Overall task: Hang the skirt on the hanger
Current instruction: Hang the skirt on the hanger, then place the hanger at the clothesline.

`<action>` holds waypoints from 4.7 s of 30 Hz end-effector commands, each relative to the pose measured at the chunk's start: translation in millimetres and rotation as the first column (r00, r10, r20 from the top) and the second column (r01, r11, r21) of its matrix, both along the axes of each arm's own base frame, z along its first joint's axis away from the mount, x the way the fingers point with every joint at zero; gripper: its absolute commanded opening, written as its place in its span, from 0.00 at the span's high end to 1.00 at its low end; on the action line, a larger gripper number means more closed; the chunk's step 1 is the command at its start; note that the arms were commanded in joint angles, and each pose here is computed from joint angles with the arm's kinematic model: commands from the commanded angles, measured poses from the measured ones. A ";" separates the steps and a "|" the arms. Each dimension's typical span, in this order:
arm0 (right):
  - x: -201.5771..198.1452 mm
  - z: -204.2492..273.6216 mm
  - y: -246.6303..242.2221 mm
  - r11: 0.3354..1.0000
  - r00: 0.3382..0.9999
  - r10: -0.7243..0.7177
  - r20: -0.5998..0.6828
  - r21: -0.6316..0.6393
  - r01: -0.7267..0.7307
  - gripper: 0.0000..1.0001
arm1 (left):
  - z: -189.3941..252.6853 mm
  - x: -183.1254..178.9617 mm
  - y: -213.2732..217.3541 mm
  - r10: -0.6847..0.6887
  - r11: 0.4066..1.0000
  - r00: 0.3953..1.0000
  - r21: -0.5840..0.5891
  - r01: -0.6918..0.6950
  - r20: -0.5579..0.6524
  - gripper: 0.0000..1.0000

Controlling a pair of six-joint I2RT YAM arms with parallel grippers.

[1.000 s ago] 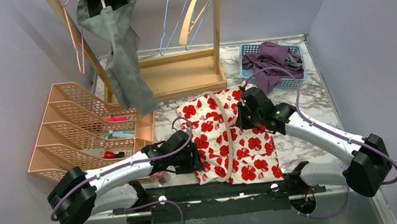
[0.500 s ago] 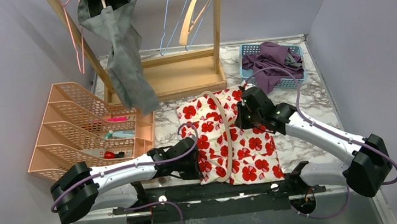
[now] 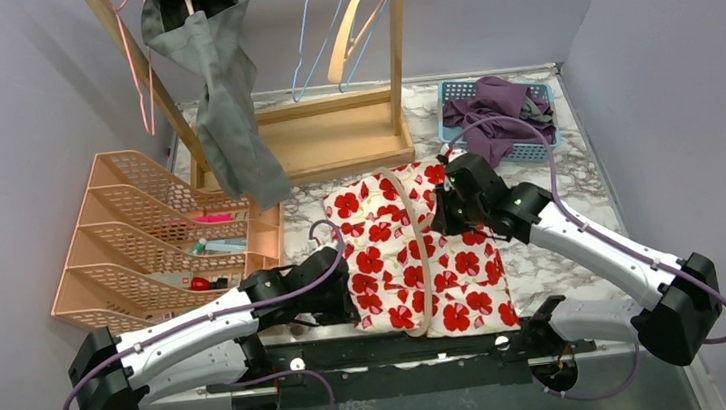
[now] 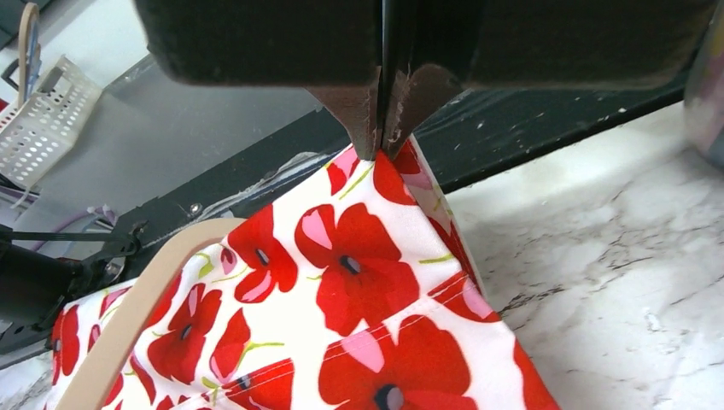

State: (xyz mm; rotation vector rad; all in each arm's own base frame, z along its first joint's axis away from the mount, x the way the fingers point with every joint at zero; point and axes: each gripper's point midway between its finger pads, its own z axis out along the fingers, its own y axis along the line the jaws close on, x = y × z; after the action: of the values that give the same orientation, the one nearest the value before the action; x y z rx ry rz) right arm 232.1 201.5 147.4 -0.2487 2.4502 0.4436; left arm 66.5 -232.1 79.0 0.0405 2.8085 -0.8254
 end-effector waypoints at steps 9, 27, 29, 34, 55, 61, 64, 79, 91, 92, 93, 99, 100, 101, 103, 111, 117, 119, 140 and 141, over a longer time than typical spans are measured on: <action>4.7 7.5 -37.2 0.979 0.997 -0.074 0.022 -0.189 0.077 0.99 | -5.8 -12.6 31.9 -0.031 0.991 0.999 0.131 0.033 -0.024 1.00; 11.3 17.1 -41.1 0.972 0.996 -0.075 0.053 -0.219 0.085 0.99 | -5.9 7.7 37.9 0.018 0.979 0.998 0.201 -0.030 0.059 0.58; 12.0 18.4 -38.8 0.975 0.996 -0.072 0.057 -0.206 0.082 0.99 | 1.7 15.9 35.0 0.034 0.980 0.995 0.194 -0.052 0.095 0.57; 13.9 18.6 -32.7 0.981 0.996 -0.059 0.059 -0.184 0.069 0.99 | 32.9 51.1 18.6 0.069 0.983 0.965 0.148 -0.109 0.254 0.57; 20.3 34.2 -32.9 0.981 0.992 -0.076 0.102 -0.168 0.093 0.99 | -50.2 64.3 4.4 -0.030 0.961 0.983 0.277 -0.022 0.179 0.77; 21.8 58.4 -27.6 0.988 0.990 -0.058 0.126 -0.134 0.075 0.99 | -14.8 86.1 -8.7 -0.019 0.977 0.961 0.208 -0.041 0.277 0.55; 22.4 81.2 -23.6 0.993 0.987 -0.046 0.152 -0.099 0.062 0.99 | 24.6 105.9 -17.2 0.023 0.988 0.923 0.134 -0.080 0.384 0.48; 2.1 167.2 -8.7 0.986 0.963 0.165 0.215 -0.045 -0.159 0.99 | 253.0 180.5 -28.2 0.017 1.000 0.435 -0.009 -0.020 0.900 0.28; -37.6 218.9 6.7 0.886 0.843 0.445 0.302 -0.014 -0.463 0.99 | 337.7 141.6 -76.3 -0.378 0.797 -0.322 0.482 0.364 0.868 0.23; -40.3 219.3 6.5 0.880 0.836 0.455 0.306 -0.014 -0.474 0.99 | 328.4 139.1 -80.8 -0.427 0.744 -0.370 0.553 0.375 0.825 0.23; -42.6 219.9 6.5 0.875 0.830 0.464 0.310 -0.012 -0.484 0.99 | 319.4 139.0 -86.3 -0.465 0.693 -0.407 0.610 0.385 0.786 0.23; -50.8 217.0 2.5 0.858 0.806 0.490 0.332 -0.022 -0.512 0.99 | 282.0 125.6 -100.3 -0.530 0.402 -0.516 0.735 0.547 0.674 0.23; -51.5 216.3 2.0 0.857 0.803 0.491 0.337 -0.023 -0.514 0.99 | 278.8 121.5 -101.1 -0.512 0.362 -0.526 0.725 0.585 0.680 0.23; -52.7 215.0 1.3 0.856 0.801 0.494 0.338 -0.025 -0.517 0.99 | 274.0 118.5 -100.0 -0.494 0.323 -0.531 0.712 0.623 0.689 0.24; -55.2 213.4 -0.3 0.851 0.795 0.503 0.341 -0.030 -0.525 0.99 | 266.9 115.3 -99.3 -0.460 0.268 -0.529 0.680 0.683 0.713 0.25; -58.6 205.5 -0.7 0.831 0.776 0.537 0.330 -0.049 -0.554 0.99 | 227.3 120.3 -110.5 -0.501 0.104 -0.495 0.617 0.780 0.710 0.32; -56.6 198.3 2.3 0.820 0.771 0.557 0.308 -0.060 -0.569 0.99 | 210.0 129.5 -112.7 -0.550 0.064 -0.487 0.616 0.785 0.678 0.53; -56.3 197.8 4.0 0.816 0.768 0.562 0.306 -0.057 -0.575 0.99 | 203.1 131.5 -111.3 -0.571 0.046 -0.486 0.617 0.786 0.662 0.67; -72.4 220.4 -2.2 0.814 0.669 0.478 0.568 -0.002 -0.580 0.24 | 236.8 120.5 -85.2 -0.495 0.075 -0.534 0.646 0.760 0.686 1.00; -73.1 218.6 -4.7 0.818 0.658 0.468 0.590 -0.007 -0.576 0.23 | 240.0 119.4 -81.4 -0.486 0.085 -0.532 0.643 0.761 0.693 1.00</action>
State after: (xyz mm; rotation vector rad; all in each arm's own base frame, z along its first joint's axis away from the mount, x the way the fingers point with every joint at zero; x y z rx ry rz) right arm 157.5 199.4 343.8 -0.9614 1.8734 0.7148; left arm 201.9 -325.8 277.3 2.0677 1.0211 -0.7468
